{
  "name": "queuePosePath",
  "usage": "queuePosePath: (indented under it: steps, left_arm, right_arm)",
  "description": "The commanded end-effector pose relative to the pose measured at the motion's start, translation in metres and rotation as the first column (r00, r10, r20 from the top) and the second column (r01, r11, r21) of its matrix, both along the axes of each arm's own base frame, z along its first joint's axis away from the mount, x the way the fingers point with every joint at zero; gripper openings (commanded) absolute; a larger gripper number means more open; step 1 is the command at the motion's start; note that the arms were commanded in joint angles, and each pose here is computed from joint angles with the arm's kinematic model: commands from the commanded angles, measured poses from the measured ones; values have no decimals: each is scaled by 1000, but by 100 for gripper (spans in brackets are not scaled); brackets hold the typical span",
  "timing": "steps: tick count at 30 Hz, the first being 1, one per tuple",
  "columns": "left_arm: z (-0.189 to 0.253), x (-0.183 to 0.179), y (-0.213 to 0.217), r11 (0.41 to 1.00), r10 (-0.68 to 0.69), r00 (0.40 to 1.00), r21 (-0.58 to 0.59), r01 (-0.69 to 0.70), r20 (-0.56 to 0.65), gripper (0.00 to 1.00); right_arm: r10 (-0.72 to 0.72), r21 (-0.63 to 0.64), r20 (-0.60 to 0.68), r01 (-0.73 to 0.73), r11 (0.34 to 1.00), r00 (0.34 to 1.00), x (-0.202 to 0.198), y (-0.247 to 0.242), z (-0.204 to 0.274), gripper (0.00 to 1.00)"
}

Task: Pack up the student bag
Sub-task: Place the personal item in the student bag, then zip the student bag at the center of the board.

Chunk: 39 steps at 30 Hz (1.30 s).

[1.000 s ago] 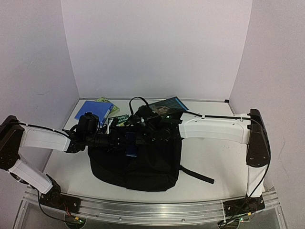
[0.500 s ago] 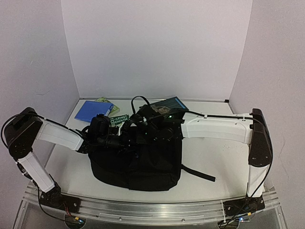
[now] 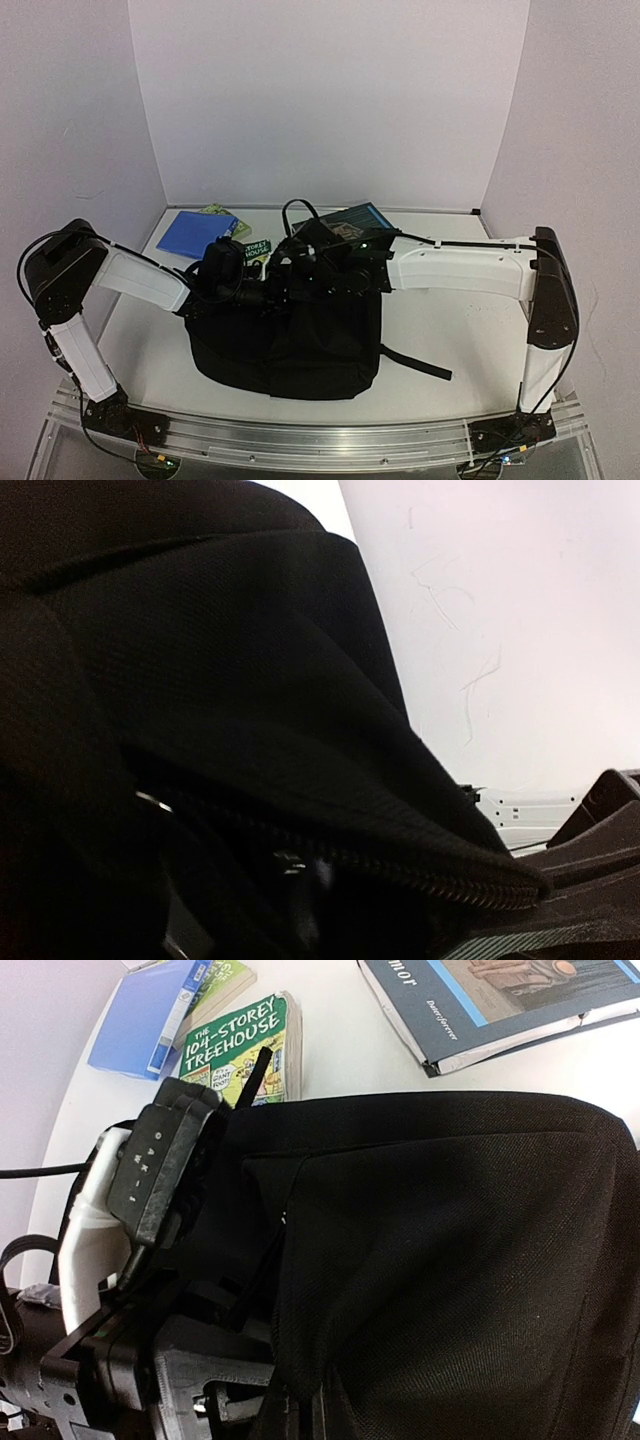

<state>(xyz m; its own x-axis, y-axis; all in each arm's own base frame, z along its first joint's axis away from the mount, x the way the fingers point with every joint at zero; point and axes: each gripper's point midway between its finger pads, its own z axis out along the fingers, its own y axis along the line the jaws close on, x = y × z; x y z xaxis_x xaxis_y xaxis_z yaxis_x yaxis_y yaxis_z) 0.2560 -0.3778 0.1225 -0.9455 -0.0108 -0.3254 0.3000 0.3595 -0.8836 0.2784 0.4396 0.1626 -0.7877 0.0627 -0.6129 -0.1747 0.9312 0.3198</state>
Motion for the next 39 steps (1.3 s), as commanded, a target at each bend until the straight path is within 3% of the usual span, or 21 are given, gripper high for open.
queuePosePath:
  steps: [1, 5, 14, 25, 32, 39]
  left_arm:
    - [27, 10, 2, 999, 36, 994, 11, -37, 100, 40]
    - [41, 7, 20, 994, 74, 987, 68, -84, 145, 52]
    - [56, -9, 80, 942, 184, 963, 242, -230, 199, 66]
    - [68, -5, 113, 917, 274, 941, 242, -318, 199, 73]
    - [64, -4, 113, 919, 272, 946, 243, -310, 178, 76]
    - [68, -1, 115, 919, 286, 942, 229, -322, 176, 79]
  right_arm:
    - [-36, 126, 88, 24, 992, 995, 8, -4, 56, 0]
    - [-23, 118, 86, 13, 993, 996, 7, -5, 53, 0]
    - [61, 121, 31, -64, 991, 998, -2, 14, 29, 4]
    - [123, 114, -84, -113, 987, 989, -12, 36, -33, 8]
    - [119, 85, -75, -113, 990, 990, -9, 36, -42, 28]
    - [176, 130, -1, -174, 976, 984, -15, 27, 10, 59]
